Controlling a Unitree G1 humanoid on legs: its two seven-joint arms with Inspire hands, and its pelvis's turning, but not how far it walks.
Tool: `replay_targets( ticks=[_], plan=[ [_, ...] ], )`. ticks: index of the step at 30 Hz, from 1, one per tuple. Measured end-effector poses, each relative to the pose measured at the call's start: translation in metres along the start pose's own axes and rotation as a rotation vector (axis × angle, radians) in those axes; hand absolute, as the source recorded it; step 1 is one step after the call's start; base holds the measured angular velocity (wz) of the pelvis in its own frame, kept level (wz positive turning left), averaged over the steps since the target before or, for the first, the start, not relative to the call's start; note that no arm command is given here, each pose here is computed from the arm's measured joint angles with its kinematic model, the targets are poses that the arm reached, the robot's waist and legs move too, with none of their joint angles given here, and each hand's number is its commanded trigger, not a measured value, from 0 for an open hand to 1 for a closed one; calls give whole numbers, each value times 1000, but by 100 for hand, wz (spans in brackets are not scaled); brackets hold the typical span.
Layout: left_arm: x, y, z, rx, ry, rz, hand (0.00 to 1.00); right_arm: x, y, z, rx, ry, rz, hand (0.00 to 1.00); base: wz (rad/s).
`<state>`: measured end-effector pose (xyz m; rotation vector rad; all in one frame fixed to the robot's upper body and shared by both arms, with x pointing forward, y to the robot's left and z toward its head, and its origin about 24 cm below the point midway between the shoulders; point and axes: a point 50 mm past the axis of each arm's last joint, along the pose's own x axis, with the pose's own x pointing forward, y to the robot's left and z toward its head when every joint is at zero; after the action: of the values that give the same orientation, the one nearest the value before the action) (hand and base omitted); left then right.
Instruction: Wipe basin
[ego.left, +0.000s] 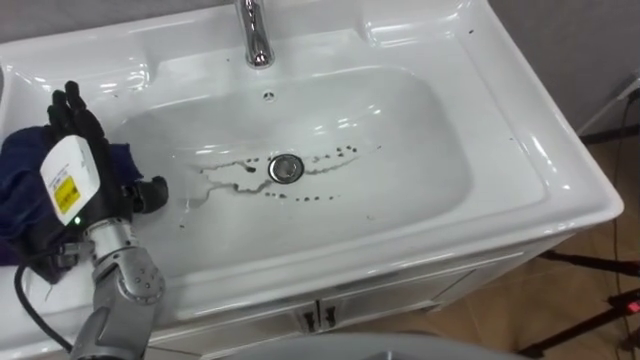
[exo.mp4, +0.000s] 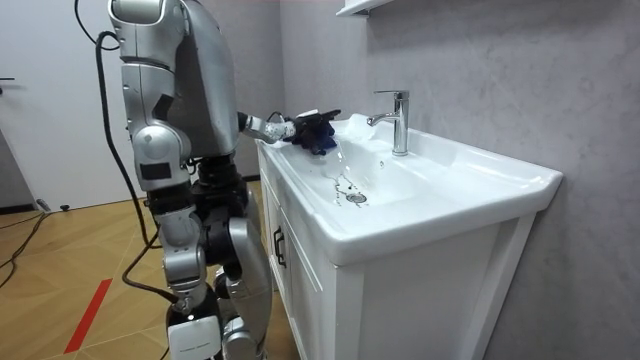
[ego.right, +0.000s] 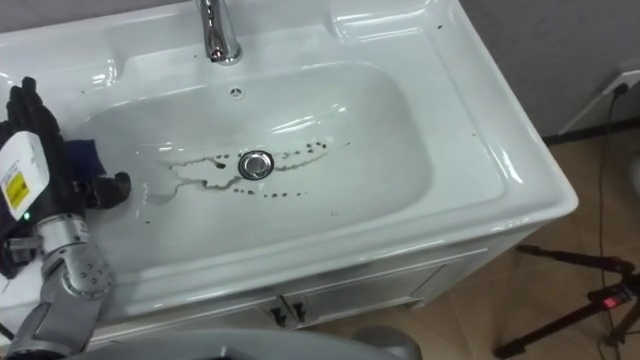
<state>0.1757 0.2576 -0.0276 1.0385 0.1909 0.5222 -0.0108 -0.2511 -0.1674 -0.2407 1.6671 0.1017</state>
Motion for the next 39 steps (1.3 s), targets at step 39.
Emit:
replay_targets(
  ticks=[39],
  plan=[
    [-3,-2,-18,120,77,17,0,-1,-2,6,-37,21,-17,0,0]
  ],
)
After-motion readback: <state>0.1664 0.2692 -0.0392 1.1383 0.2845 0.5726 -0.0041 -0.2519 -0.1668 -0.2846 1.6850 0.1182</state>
